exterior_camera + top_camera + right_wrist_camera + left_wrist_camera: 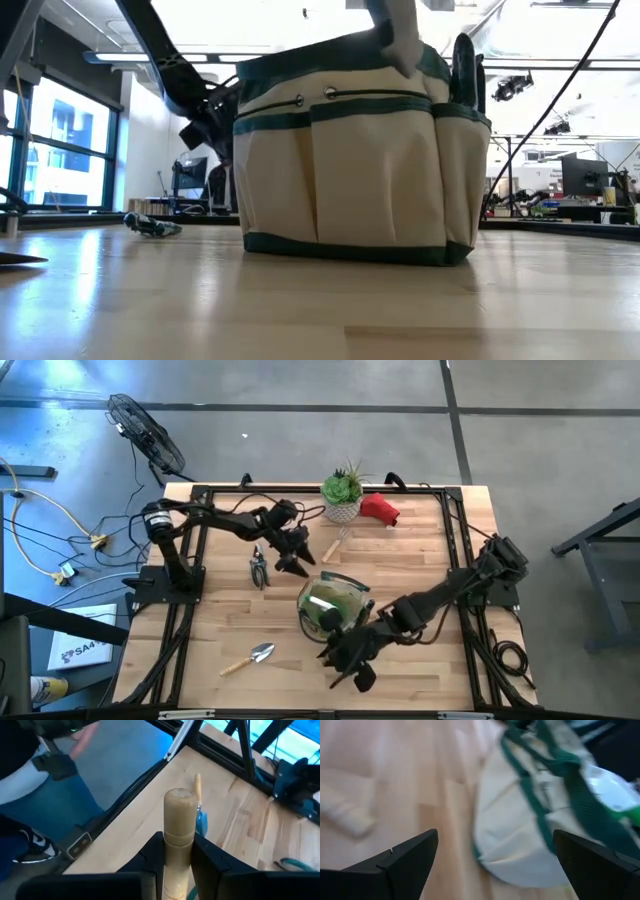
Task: Pick & Place Garden tools in Gardening bag
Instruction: Put the right brown trowel into the gardening bag
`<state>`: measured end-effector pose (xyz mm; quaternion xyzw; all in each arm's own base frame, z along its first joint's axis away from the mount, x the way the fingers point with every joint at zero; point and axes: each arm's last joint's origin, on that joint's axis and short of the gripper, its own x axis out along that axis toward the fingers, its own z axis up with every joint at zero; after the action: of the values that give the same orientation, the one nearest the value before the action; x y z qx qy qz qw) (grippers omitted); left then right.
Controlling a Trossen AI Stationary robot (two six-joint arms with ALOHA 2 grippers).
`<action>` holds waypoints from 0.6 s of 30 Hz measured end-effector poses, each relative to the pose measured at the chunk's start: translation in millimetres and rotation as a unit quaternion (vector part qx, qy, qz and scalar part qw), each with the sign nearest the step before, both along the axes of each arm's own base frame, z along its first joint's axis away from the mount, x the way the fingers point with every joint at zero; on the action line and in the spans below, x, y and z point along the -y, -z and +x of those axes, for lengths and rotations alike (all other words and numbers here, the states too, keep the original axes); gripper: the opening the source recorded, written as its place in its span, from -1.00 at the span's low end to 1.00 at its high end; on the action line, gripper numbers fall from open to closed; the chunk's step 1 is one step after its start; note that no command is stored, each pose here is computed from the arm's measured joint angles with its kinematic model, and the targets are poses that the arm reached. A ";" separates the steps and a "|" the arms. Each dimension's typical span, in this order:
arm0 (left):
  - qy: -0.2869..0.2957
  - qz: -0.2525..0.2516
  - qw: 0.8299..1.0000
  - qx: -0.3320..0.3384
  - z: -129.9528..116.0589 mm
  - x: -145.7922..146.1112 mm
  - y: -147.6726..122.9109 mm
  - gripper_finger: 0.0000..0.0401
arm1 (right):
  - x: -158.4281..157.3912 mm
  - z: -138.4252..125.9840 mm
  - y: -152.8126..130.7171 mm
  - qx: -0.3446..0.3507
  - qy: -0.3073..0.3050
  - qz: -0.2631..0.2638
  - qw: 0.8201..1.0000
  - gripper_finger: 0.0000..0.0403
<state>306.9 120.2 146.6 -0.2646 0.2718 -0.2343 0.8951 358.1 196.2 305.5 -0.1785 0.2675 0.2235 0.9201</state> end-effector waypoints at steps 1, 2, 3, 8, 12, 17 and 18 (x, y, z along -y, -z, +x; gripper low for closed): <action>0.011 -0.003 1.000 0.005 1.3 3.1 -0.7 0.92 | 2.8 1.3 0.3 -0.001 -0.004 -0.003 1.000 -0.71; 0.019 -0.004 1.000 0.009 2.6 6.1 -1.1 0.92 | 6.3 2.5 1.1 -0.006 -0.007 -0.004 1.000 -0.71; 0.027 -0.007 1.000 0.011 3.5 9.0 -1.4 0.92 | 9.9 3.9 1.8 -0.011 -0.011 -0.004 1.000 -0.71; 0.057 -0.022 0.998 0.019 4.8 15.1 -2.5 0.92 | 30.7 10.5 5.7 -0.041 -0.045 -0.002 0.998 -0.71; 0.056 -0.022 0.998 0.020 4.4 14.1 -2.5 0.92 | 45.9 16.0 6.2 -0.047 -0.081 0.011 0.996 -0.71; 0.057 -0.017 0.998 0.024 4.2 13.5 -2.6 0.92 | 57.3 19.9 5.5 -0.044 -0.127 0.026 0.991 -0.71; 0.059 -0.014 0.998 0.027 4.2 13.5 -2.5 0.92 | 58.9 20.3 5.4 -0.043 -0.135 0.028 0.990 -0.71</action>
<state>311.1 106.7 149.1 -0.2540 0.2594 -0.2971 0.8831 378.4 137.3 300.1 -0.1773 0.2742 0.3603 0.8738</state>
